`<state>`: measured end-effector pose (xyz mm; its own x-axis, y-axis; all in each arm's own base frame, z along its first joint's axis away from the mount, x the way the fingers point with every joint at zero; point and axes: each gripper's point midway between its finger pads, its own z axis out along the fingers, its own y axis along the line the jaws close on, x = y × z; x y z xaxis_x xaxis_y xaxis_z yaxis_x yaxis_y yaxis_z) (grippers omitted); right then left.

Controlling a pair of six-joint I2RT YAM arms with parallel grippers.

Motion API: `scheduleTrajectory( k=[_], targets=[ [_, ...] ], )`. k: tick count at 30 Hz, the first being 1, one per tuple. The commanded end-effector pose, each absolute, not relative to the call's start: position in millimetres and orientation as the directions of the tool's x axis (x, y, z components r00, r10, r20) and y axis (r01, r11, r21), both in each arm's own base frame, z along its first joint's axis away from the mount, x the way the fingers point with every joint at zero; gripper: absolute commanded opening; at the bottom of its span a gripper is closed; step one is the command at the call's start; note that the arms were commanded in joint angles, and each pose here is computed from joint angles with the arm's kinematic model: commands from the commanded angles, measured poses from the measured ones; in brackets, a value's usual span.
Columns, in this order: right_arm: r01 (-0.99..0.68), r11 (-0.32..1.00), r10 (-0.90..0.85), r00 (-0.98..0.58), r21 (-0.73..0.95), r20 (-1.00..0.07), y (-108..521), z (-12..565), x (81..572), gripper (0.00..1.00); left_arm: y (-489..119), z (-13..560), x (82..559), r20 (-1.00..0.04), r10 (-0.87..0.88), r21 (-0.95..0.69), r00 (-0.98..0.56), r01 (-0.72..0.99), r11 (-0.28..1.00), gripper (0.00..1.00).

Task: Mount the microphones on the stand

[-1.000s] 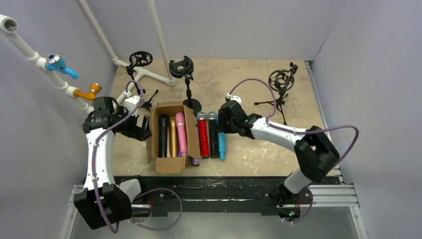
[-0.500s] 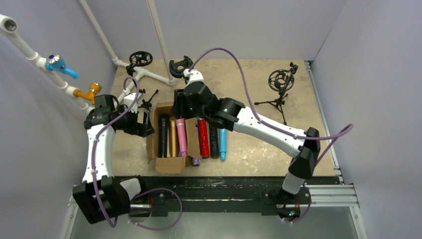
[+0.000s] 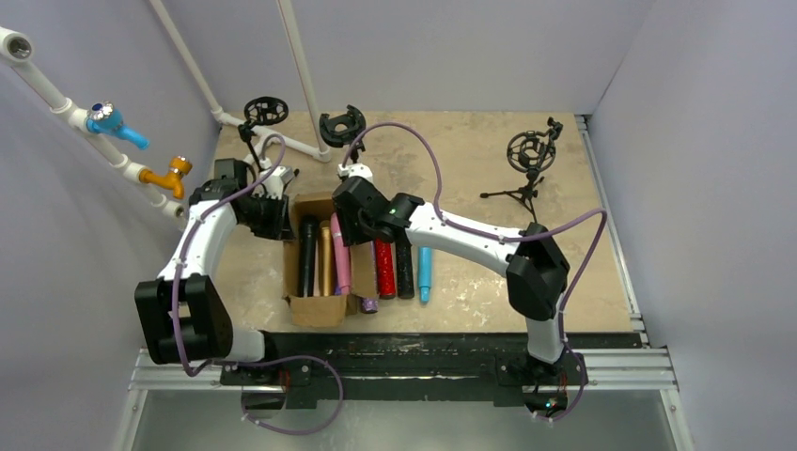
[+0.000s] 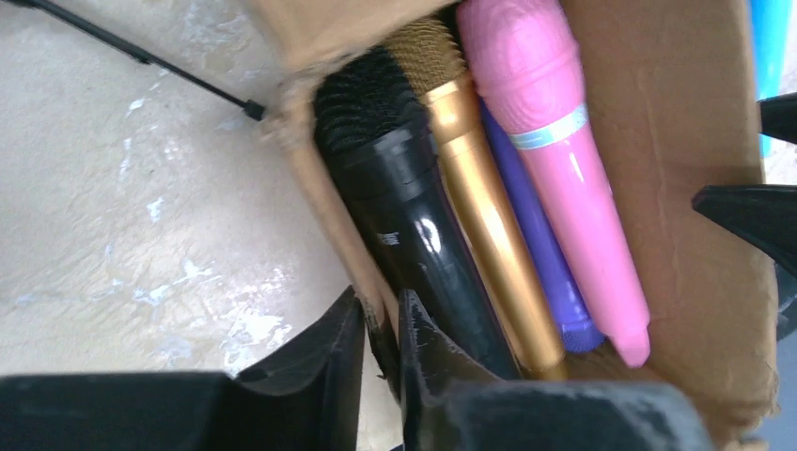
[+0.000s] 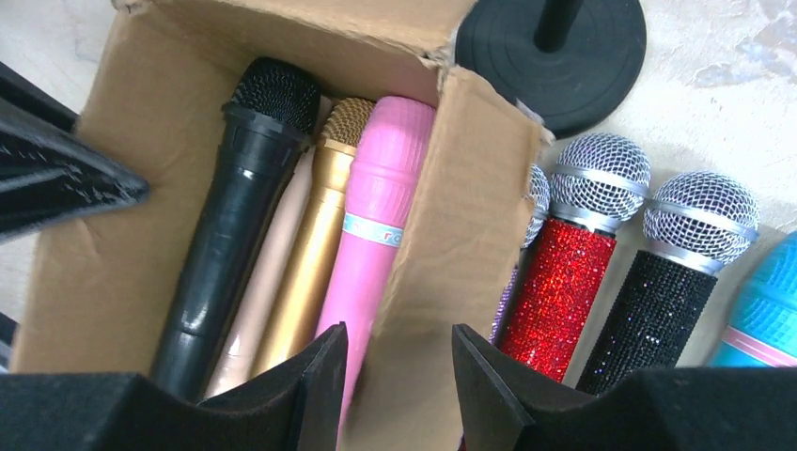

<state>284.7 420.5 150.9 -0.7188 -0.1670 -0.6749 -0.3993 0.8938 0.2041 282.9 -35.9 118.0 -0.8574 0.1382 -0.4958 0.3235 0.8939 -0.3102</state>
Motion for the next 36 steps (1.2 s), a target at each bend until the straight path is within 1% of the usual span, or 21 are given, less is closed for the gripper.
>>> scheduleTrajectory(
  k=[1, 2, 4, 9, 13, 19, 24, 27, 30, 33, 36],
  targets=[
    [-0.435, 0.864, -0.139, -0.690, 0.254, -0.710, 431, 163, 290, 0.48, -23, 123, 304, -0.536, 0.130, -0.233, -0.834, 0.294, 0.927, 0.02],
    [-0.439, 0.860, -0.137, -0.690, 0.260, -0.711, 432, 163, 289, 0.48, -22, 125, 303, -0.542, 0.130, -0.227, -0.830, 0.294, 0.929, 0.00],
    [-0.447, 0.850, -0.129, -0.688, 0.277, -0.714, 436, 165, 288, 0.48, -23, 134, 303, -0.569, 0.128, -0.216, -0.812, 0.298, 0.930, 0.00],
    [-0.469, 0.813, -0.075, -0.672, 0.345, -0.736, 443, 183, 285, 0.48, -25, 176, 299, -0.694, 0.106, -0.167, -0.712, 0.302, 0.939, 0.00],
    [-0.458, 0.806, -0.011, -0.645, 0.376, -0.764, 443, 209, 289, 0.48, -22, 212, 294, -0.789, 0.061, -0.126, -0.611, 0.259, 0.958, 0.00],
    [-0.426, 0.809, 0.104, -0.574, 0.405, -0.812, 436, 264, 289, 0.50, -6, 227, 283, -0.842, 0.023, -0.068, -0.539, 0.147, 0.987, 0.00],
    [-0.510, 0.722, 0.155, -0.538, 0.467, -0.828, 458, 303, 259, 0.53, -1, 221, 273, -0.849, -0.007, -0.066, -0.529, 0.093, 0.994, 0.00],
    [-0.571, 0.663, 0.118, -0.560, 0.485, -0.820, 480, 300, 240, 0.56, 3, 219, 270, -0.853, -0.016, -0.057, -0.522, 0.063, 0.996, 0.00],
    [-0.600, 0.641, 0.044, -0.594, 0.478, -0.803, 506, 275, 228, 0.57, 5, 216, 267, -0.847, -0.064, -0.086, -0.528, 0.017, 0.996, 0.00],
    [-0.620, 0.618, 0.005, -0.612, 0.483, -0.791, 528, 258, 222, 0.57, 7, 213, 263, -0.844, -0.084, -0.092, -0.529, -0.012, 0.996, 0.00],
    [-0.613, 0.624, -0.027, -0.636, 0.484, -0.771, 543, 237, 224, 0.56, 7, 212, 260, -0.847, -0.102, -0.106, -0.522, -0.023, 0.994, 0.00]
  ],
)
